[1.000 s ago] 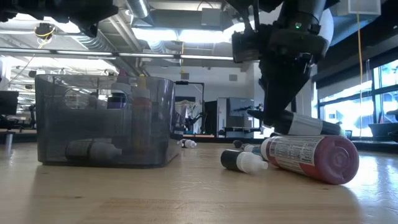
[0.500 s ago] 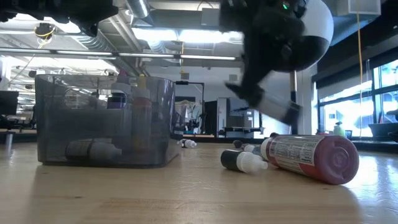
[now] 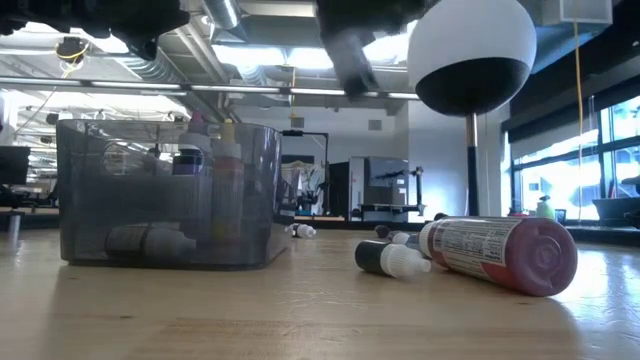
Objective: Pick & Place food coloring
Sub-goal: Put the large black food coloring bottle into the black bin
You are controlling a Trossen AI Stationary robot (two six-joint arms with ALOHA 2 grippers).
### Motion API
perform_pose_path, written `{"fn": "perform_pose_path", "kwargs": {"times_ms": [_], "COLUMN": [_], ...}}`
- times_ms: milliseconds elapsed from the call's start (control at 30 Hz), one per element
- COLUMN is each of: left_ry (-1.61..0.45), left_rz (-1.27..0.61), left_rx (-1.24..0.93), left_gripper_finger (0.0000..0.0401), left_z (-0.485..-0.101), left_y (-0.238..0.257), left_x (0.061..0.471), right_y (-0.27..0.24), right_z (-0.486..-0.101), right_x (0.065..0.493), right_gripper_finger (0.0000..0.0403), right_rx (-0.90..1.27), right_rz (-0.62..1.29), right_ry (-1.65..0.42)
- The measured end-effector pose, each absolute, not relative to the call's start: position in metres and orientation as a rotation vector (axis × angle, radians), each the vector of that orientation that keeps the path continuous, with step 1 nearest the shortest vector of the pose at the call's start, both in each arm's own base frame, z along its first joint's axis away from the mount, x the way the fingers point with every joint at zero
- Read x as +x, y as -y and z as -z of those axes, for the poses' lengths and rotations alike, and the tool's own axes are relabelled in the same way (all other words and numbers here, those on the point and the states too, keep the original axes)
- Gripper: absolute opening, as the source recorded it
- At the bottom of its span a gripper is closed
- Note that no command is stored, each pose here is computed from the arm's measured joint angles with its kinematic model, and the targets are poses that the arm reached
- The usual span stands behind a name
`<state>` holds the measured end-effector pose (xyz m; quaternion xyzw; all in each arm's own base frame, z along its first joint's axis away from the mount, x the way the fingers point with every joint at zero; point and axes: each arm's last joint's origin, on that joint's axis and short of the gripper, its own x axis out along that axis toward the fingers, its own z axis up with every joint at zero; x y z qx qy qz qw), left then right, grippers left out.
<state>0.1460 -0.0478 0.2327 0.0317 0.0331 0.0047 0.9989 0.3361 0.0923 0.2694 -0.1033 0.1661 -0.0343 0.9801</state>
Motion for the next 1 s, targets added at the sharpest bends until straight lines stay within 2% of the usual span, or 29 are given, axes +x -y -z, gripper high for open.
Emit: {"fn": "perform_pose_path", "kwargs": {"times_ms": [133, 267, 533, 1000], "left_ry": [-0.069, -0.069, -0.069, -0.079], "left_rz": [-0.01, -0.01, -0.011, -0.011], "left_rx": [0.052, 0.05, 0.05, 0.054], "left_gripper_finger": [0.0091, 0.0092, 0.0093, 0.0093], "left_z": [-0.232, -0.232, -0.232, -0.231], "left_y": [0.048, 0.048, 0.048, 0.048], "left_x": [0.146, 0.146, 0.146, 0.146], "right_y": [-0.094, -0.092, -0.089, -0.083], "right_z": [-0.252, -0.228, -0.192, -0.145], "right_x": [0.335, 0.337, 0.369, 0.398], "right_gripper_finger": [0.0132, 0.0132, 0.0132, 0.0132], "right_rx": [-0.216, -0.199, -0.206, -0.21], "right_rz": [-0.023, -0.013, 0.014, 0.092], "right_ry": [-0.052, 0.073, 0.031, -0.048]}}
